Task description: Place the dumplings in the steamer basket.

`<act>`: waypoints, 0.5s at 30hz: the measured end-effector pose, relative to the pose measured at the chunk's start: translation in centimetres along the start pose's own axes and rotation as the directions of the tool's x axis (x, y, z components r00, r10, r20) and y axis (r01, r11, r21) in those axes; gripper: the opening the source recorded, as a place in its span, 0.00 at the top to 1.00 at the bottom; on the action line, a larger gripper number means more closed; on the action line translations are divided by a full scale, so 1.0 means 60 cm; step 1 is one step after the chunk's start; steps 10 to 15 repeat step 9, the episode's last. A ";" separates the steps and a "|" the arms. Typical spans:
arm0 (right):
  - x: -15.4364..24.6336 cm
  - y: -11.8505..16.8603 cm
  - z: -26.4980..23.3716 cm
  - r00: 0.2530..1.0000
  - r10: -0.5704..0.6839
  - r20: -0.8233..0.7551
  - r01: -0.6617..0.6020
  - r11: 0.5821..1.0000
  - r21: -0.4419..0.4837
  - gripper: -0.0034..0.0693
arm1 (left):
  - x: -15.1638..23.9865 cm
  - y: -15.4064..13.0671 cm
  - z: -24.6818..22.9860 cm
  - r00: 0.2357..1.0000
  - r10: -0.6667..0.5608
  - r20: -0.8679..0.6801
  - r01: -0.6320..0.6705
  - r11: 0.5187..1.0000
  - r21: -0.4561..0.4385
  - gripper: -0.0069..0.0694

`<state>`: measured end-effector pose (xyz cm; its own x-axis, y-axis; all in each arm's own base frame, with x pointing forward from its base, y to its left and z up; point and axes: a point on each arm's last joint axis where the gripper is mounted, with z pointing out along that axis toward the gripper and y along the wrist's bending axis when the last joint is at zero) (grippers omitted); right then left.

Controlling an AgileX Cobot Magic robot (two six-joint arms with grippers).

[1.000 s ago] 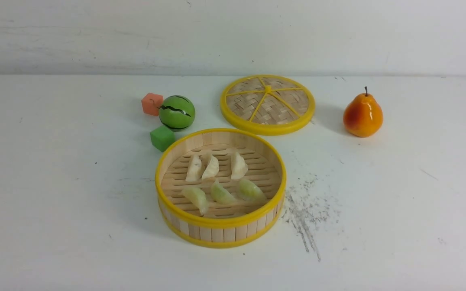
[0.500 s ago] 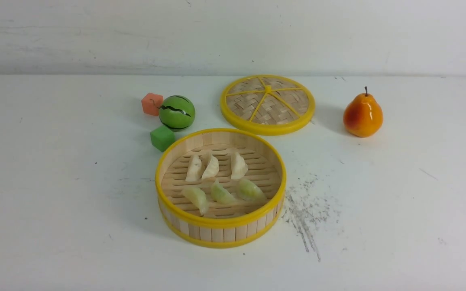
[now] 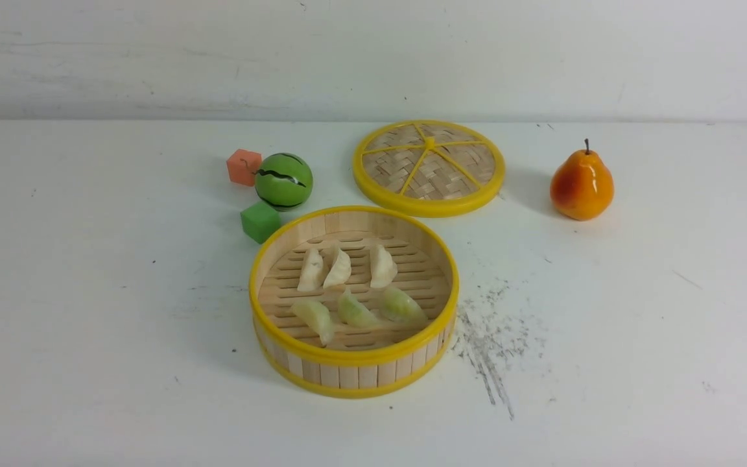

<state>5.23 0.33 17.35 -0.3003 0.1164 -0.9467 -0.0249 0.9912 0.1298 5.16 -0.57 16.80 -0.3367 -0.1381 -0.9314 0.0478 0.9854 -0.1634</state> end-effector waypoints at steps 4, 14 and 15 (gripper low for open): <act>0.000 0.000 0.000 1.000 0.000 0.000 0.000 1.000 0.000 0.64 | 0.000 0.000 0.000 1.000 0.000 0.000 0.000 1.000 0.000 0.89; 0.000 0.000 0.000 1.000 0.000 0.000 0.000 1.000 0.000 0.64 | 0.000 0.000 0.000 1.000 0.000 0.000 0.000 1.000 0.000 0.88; 0.000 0.000 0.000 1.000 0.000 0.000 0.000 1.000 0.000 0.64 | 0.000 0.000 0.000 1.000 0.000 0.000 0.000 1.000 0.000 0.88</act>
